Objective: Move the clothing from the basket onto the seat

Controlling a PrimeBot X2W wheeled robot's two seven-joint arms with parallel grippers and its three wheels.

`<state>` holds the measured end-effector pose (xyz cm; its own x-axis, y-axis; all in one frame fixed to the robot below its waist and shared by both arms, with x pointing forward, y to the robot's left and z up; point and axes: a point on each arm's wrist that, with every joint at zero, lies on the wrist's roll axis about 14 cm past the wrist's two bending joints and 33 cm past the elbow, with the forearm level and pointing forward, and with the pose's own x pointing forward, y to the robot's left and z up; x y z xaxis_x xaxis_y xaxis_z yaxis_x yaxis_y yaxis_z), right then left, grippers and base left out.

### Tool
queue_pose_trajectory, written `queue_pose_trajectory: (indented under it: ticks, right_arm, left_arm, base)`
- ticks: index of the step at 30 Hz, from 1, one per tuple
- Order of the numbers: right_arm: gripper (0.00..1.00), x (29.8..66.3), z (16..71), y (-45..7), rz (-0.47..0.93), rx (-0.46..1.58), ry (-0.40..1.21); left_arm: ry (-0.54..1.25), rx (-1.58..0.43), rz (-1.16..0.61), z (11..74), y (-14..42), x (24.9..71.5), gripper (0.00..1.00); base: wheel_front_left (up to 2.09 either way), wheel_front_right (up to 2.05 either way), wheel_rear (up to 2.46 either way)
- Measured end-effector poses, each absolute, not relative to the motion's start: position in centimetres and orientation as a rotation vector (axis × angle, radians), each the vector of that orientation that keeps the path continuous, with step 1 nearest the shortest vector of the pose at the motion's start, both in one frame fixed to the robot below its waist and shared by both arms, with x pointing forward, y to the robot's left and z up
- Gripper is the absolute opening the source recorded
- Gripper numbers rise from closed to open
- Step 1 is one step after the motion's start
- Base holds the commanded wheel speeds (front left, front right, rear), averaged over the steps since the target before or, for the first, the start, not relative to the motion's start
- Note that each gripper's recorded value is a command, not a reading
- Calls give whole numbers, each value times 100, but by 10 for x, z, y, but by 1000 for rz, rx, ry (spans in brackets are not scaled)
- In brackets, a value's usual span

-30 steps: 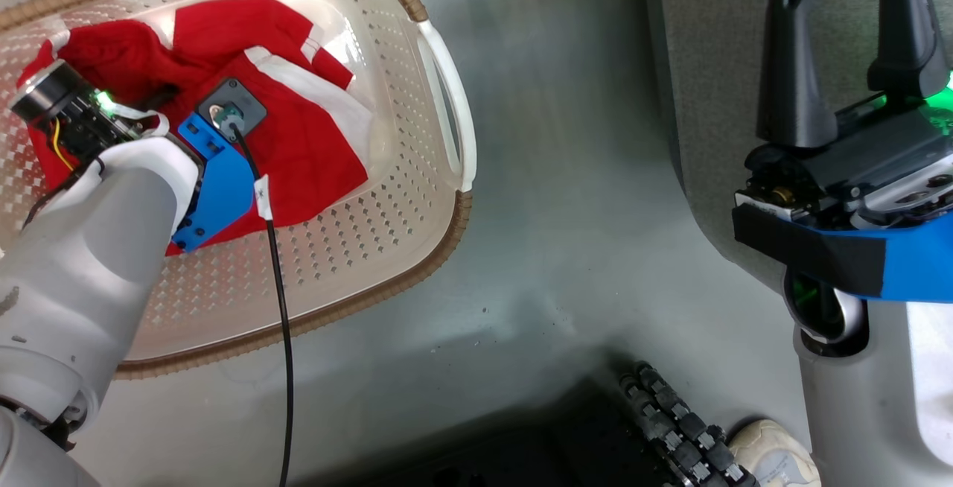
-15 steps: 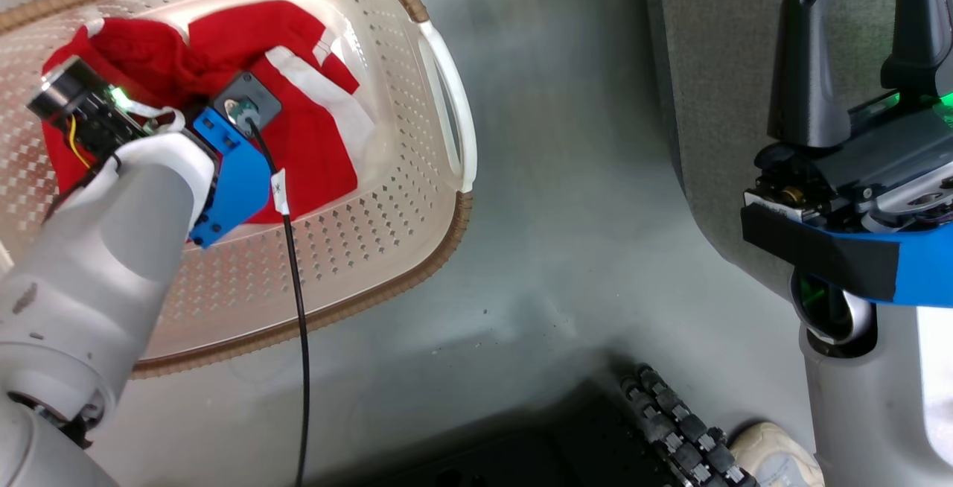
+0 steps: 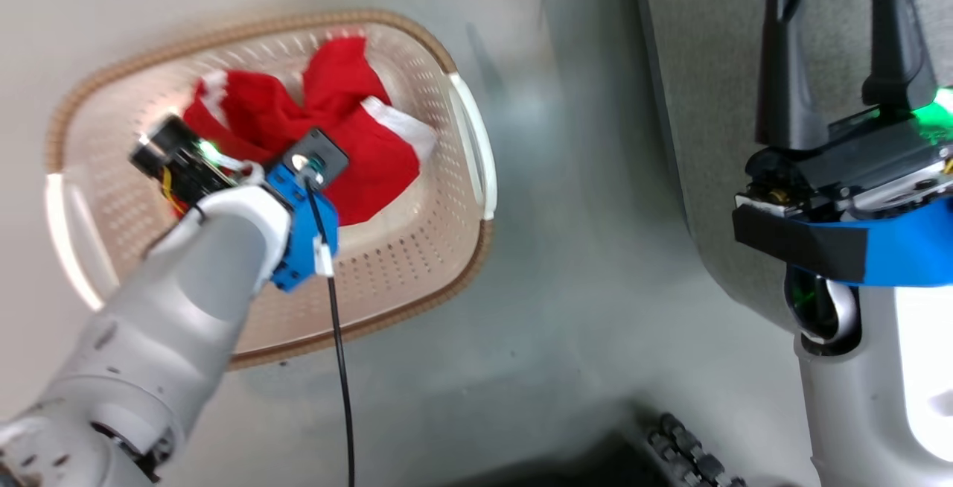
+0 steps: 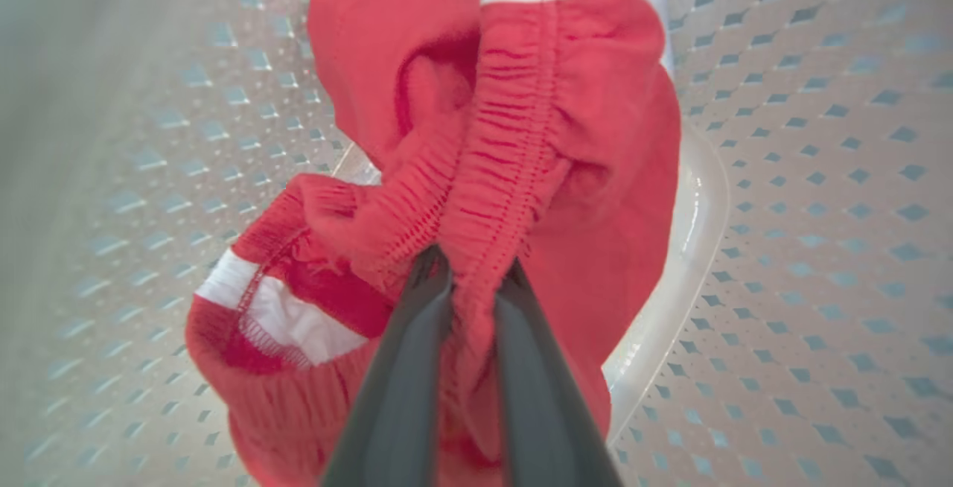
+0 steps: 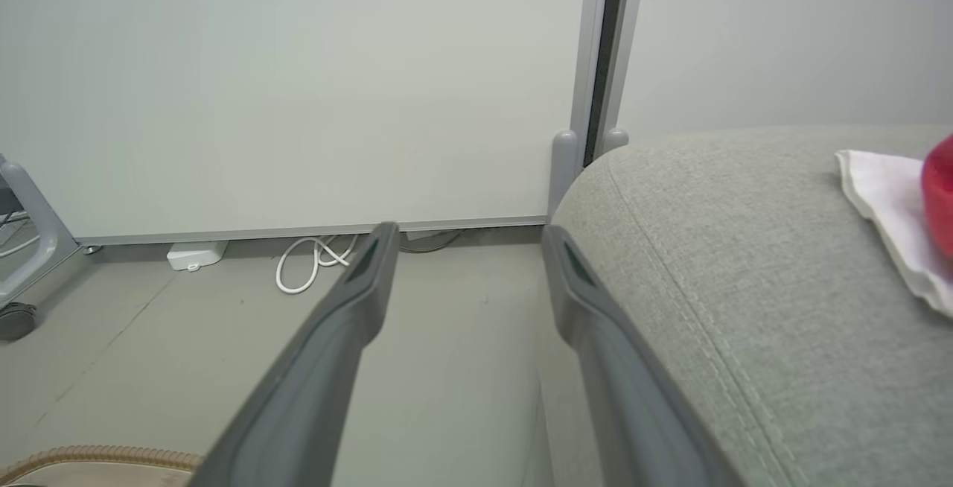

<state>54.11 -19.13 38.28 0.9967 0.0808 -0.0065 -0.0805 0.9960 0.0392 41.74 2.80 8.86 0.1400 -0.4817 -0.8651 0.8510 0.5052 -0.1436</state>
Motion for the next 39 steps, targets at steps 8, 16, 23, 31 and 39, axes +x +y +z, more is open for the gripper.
queue_pose_trajectory:
  ticks: [8, 16, 23, 31, 39]
  right_arm:
    - [100, 531, 410, -187, 78, 47, -15]
    - [100, 514, 441, -182, 80, 68, -44]
    - [100, 496, 468, -179, 85, 78, -76]
    - [100, 474, 494, -170, 103, 96, -108]
    - [100, 450, 514, -169, 102, 112, -137]
  left_arm:
    - [902, 352, -958, 150, 16, 429, 0]
    - [768, 280, -872, 215, 16, 444, 0]
    - [623, 218, -793, 282, 17, 465, 0]
    - [435, 142, -702, 360, 23, 483, 0]
    - [284, 95, -635, 420, 31, 480, 0]
  base:
    - [0, 0, 0]
    - [0, 0, 0]
    - [0, 0, 0]
    - [0, 0, 0]
    - [0, 0, 0]
